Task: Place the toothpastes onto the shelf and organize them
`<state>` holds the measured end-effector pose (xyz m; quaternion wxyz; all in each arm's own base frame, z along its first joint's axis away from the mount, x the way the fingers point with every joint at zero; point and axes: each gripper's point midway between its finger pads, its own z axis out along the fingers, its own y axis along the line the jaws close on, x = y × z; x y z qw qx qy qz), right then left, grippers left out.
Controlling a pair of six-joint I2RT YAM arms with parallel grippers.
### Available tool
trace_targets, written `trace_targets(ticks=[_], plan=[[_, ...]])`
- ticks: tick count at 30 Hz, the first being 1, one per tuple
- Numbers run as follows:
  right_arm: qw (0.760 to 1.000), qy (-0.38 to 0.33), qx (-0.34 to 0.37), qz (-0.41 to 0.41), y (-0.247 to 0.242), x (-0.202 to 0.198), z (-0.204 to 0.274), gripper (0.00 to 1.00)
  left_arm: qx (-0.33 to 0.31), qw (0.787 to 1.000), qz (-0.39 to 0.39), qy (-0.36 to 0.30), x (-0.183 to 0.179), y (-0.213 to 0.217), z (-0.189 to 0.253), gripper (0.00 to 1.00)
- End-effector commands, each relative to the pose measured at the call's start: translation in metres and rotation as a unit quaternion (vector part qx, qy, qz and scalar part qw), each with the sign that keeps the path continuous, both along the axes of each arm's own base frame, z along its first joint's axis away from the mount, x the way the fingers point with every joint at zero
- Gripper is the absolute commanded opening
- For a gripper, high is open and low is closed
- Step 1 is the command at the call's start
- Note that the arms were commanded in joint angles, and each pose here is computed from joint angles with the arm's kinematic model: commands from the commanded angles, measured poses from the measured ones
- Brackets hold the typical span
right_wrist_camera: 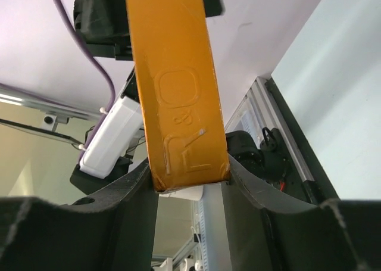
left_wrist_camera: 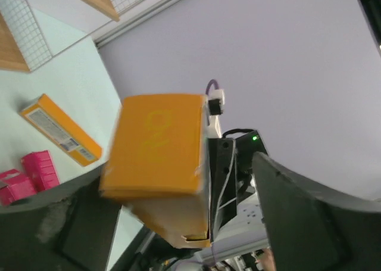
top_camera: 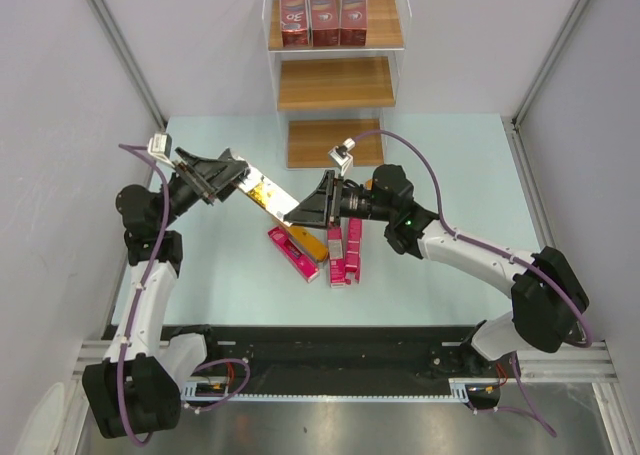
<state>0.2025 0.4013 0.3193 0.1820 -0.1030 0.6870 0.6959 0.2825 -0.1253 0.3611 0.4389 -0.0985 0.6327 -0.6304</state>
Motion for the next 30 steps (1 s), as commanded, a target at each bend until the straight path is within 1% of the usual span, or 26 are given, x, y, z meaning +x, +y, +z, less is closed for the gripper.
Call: trace_targets(ticks=[1, 3, 5, 6, 8, 9, 10, 11, 12, 13, 14, 15, 16, 18, 19, 21, 22, 24, 25, 27, 28, 29, 30], plan=[[0.998, -0.057, 0.030, -0.012, -0.007, -0.003, 0.029, 0.19, 0.027, 0.999, -0.014, -0.022, -0.009, -0.003, 0.004, 0.99], [0.998, -0.061, 0.025, -0.023, -0.012, 0.000, 0.031, 0.17, 0.034, 0.999, -0.011, -0.007, -0.008, -0.002, 0.000, 1.00], [0.997, -0.068, 0.017, -0.038, -0.017, 0.006, 0.031, 0.14, 0.054, 0.998, -0.009, -0.017, -0.007, -0.002, 0.002, 1.00], [0.997, -0.068, 0.010, -0.045, -0.022, 0.007, 0.031, 0.14, 0.057, 0.998, -0.005, 0.006, -0.005, -0.001, -0.005, 1.00], [0.995, -0.078, -0.002, -0.067, -0.032, 0.016, 0.030, 0.12, 0.091, 0.996, 0.010, -0.005, -0.002, 0.002, -0.004, 1.00], [0.994, -0.079, -0.008, -0.075, -0.039, 0.016, 0.032, 0.11, 0.100, 0.994, 0.031, 0.033, 0.003, 0.007, -0.016, 1.00], [0.992, -0.082, -0.013, -0.091, -0.047, 0.024, 0.032, 0.10, 0.133, 0.990, 0.044, 0.033, 0.005, 0.011, -0.025, 1.00], [0.991, -0.088, -0.015, -0.099, -0.053, 0.027, 0.033, 0.09, 0.151, 0.986, 0.059, 0.029, 0.007, 0.015, -0.019, 1.00], [0.990, -0.089, -0.018, -0.108, -0.062, 0.027, 0.035, 0.08, 0.167, 0.980, 0.083, 0.075, 0.010, 0.023, -0.036, 1.00], [0.988, -0.090, -0.021, -0.122, -0.071, 0.033, 0.035, 0.08, 0.199, 0.973, 0.098, 0.068, 0.012, 0.030, -0.040, 1.00], [0.987, -0.088, -0.033, -0.129, -0.077, 0.036, 0.030, 0.07, 0.215, 0.968, 0.112, 0.068, 0.014, 0.035, -0.037, 0.99], [0.986, -0.088, -0.038, -0.136, -0.082, 0.038, 0.029, 0.07, 0.233, 0.959, 0.141, 0.084, 0.019, 0.045, -0.044, 1.00], [0.984, -0.093, -0.040, -0.150, -0.092, 0.041, 0.032, 0.07, 0.257, 0.950, 0.150, 0.095, 0.017, 0.051, -0.053, 1.00], [0.982, -0.089, -0.054, -0.158, -0.101, 0.042, 0.026, 0.06, 0.286, 0.935, 0.180, 0.104, 0.017, 0.062, -0.055, 1.00], [0.980, -0.089, -0.058, -0.166, -0.107, 0.044, 0.024, 0.06, 0.313, 0.918, 0.211, 0.119, 0.017, 0.076, -0.060, 1.00], [0.979, -0.087, -0.067, -0.170, -0.112, 0.042, 0.019, 0.06, 0.339, 0.902, 0.237, 0.126, 0.016, 0.086, -0.061, 1.00], [0.978, -0.086, -0.071, -0.175, -0.113, 0.043, 0.016, 0.06, 0.360, 0.884, 0.265, 0.135, 0.016, 0.098, -0.064, 1.00], [0.977, -0.085, -0.077, -0.179, -0.116, 0.042, 0.014, 0.05, 0.383, 0.870, 0.276, 0.141, 0.011, 0.100, -0.062, 1.00], [0.977, -0.085, -0.078, -0.182, -0.117, 0.042, 0.013, 0.05, 0.397, 0.859, 0.290, 0.143, 0.010, 0.105, -0.061, 1.00], [0.976, -0.083, -0.081, -0.186, -0.118, 0.043, 0.011, 0.05, 0.430, 0.824, 0.334, 0.157, 0.006, 0.121, -0.059, 1.00], [0.975, -0.083, -0.082, -0.187, -0.118, 0.043, 0.010, 0.05, 0.440, 0.820, 0.336, 0.149, 0.005, 0.117, -0.053, 1.00], [0.975, -0.083, -0.083, -0.189, -0.118, 0.044, 0.009, 0.05, 0.455, 0.805, 0.347, 0.154, 0.002, 0.120, -0.055, 1.00], [0.975, -0.082, -0.083, -0.190, -0.118, 0.045, 0.008, 0.05, 0.461, 0.801, 0.350, 0.153, 0.002, 0.121, -0.054, 1.00]])
